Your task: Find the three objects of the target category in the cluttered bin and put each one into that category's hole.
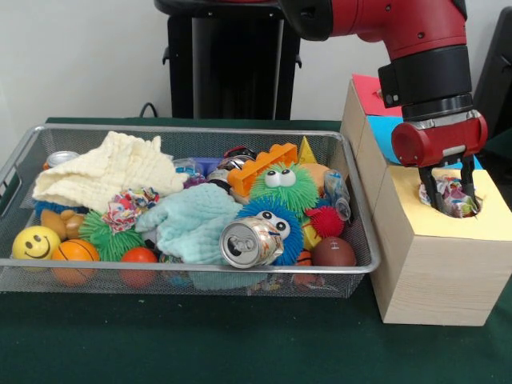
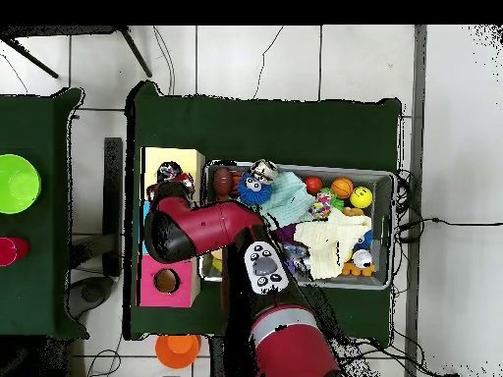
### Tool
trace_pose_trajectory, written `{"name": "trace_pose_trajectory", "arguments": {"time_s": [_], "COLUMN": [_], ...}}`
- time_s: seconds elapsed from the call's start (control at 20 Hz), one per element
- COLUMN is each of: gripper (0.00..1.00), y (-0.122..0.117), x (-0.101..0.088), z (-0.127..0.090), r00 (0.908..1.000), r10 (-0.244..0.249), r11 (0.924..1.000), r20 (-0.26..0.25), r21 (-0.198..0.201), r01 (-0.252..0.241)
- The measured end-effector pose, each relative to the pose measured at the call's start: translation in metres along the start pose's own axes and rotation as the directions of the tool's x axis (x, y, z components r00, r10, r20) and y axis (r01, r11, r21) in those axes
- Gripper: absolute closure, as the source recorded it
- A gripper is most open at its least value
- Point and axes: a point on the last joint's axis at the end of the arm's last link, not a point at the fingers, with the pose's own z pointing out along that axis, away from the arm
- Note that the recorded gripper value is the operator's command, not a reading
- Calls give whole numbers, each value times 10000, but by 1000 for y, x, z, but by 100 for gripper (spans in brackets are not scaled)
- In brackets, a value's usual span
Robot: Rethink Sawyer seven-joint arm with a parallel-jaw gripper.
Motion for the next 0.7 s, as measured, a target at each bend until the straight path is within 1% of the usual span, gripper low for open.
{"name": "trace_pose_trajectory", "arguments": {"time_s": [0.45,0.5,0.7], "gripper": [0,100,100], "y": [0,0,4], "x": [1,1,2], "z": [0,0,0], "r00": [10000,10000,9998], "r10": [-12,-19,-188], "r11": [10000,10000,9998], "r20": [-34,-45,-85], "r21": [-9,-12,-53], "r01": [12,19,187]}}
